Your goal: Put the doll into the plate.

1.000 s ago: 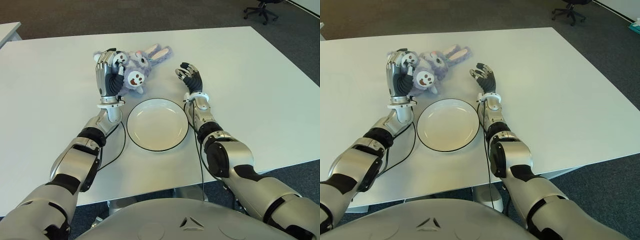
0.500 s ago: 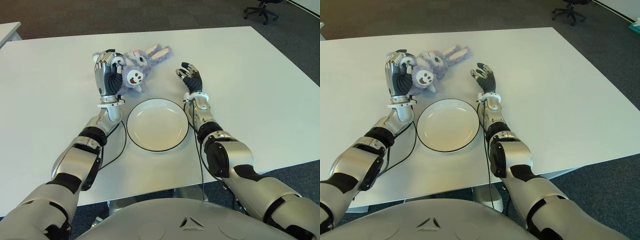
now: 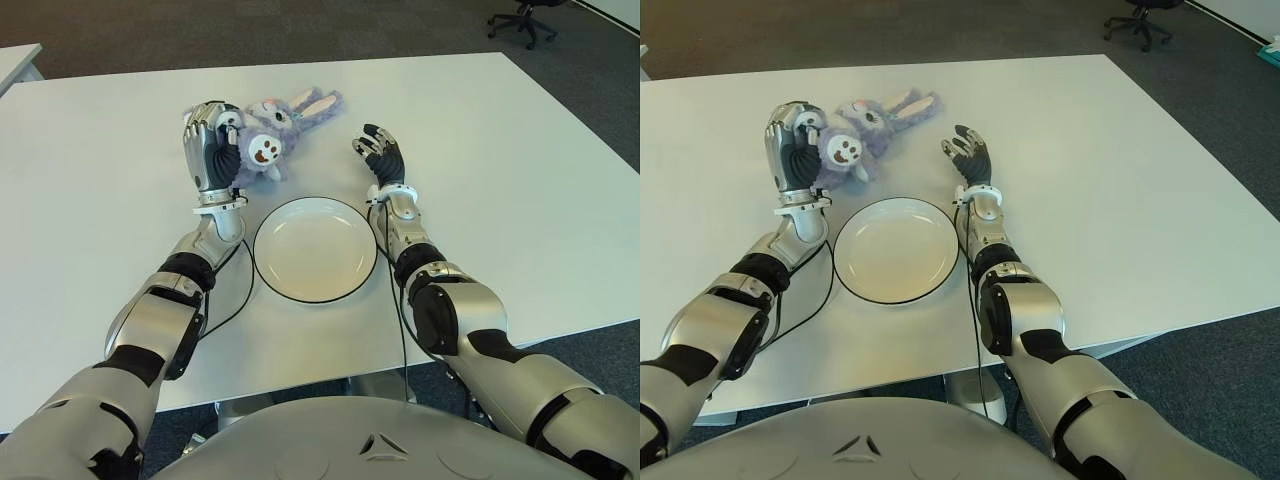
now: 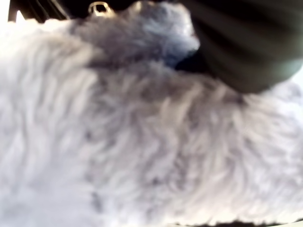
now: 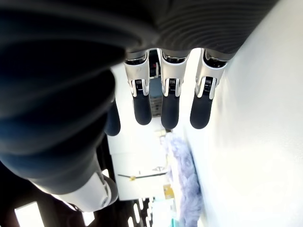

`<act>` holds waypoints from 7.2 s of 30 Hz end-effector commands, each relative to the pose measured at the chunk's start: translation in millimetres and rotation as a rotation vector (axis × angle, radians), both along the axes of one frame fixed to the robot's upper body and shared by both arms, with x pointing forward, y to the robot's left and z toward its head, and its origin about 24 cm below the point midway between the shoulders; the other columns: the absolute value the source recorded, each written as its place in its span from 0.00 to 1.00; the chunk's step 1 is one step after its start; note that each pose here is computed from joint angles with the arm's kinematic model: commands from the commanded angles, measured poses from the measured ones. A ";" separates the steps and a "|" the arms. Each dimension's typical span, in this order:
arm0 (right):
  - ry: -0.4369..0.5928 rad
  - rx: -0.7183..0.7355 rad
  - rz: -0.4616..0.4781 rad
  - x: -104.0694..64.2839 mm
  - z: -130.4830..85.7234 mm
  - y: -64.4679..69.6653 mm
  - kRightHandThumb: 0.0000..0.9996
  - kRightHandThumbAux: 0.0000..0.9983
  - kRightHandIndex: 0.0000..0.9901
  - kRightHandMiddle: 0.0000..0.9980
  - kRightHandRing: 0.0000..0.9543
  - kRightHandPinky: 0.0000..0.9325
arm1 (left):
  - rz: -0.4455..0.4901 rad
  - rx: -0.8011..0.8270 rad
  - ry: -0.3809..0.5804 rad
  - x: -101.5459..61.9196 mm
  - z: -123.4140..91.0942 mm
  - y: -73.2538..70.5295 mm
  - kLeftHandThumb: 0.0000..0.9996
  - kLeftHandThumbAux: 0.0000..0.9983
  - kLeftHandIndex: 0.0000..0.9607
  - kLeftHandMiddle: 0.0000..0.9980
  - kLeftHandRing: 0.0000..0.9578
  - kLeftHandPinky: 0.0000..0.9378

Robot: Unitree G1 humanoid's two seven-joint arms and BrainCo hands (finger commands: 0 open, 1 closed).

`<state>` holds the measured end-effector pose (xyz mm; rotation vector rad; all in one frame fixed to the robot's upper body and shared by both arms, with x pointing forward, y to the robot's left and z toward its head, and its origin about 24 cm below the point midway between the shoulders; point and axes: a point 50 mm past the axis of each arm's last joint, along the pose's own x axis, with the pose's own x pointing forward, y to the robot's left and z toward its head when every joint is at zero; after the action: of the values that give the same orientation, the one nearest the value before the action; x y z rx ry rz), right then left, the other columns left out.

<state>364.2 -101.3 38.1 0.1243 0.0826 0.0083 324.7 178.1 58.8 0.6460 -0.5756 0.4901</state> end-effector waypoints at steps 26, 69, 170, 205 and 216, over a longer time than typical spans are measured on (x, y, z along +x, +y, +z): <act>0.319 0.026 -0.026 -44.3 -71.9 -2.9 0.49 0.81 0.21 0.14 0.15 0.23 | 0.145 0.025 0.096 -7.3 -20.6 8.9 0.84 0.67 0.42 0.54 0.86 0.89; 0.312 0.038 -0.020 -43.1 -69.9 1.4 0.53 0.83 0.22 0.15 0.15 0.22 | 0.145 0.030 -0.005 1.8 6.4 22.7 0.85 0.67 0.42 0.55 0.87 0.91; 0.314 0.014 -0.014 -40.9 -69.1 -5.7 0.69 0.73 0.41 0.15 0.16 0.25 | 0.024 0.140 -0.234 13.5 106.4 22.7 0.86 0.66 0.42 0.55 0.89 0.93; 0.313 0.010 -0.016 -40.3 -68.4 -5.4 0.69 0.73 0.40 0.16 0.17 0.26 | 0.024 0.164 -0.301 12.6 137.6 17.2 0.85 0.67 0.41 0.55 0.88 0.91; 0.313 0.013 -0.016 -40.2 -68.4 -5.8 0.69 0.73 0.40 0.16 0.17 0.25 | 0.030 0.189 -0.315 14.2 144.4 16.7 0.85 0.67 0.41 0.54 0.88 0.89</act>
<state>368.7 -99.8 46.3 0.1308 0.0596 0.0185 337.9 193.8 194.5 0.7370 -0.8977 0.5728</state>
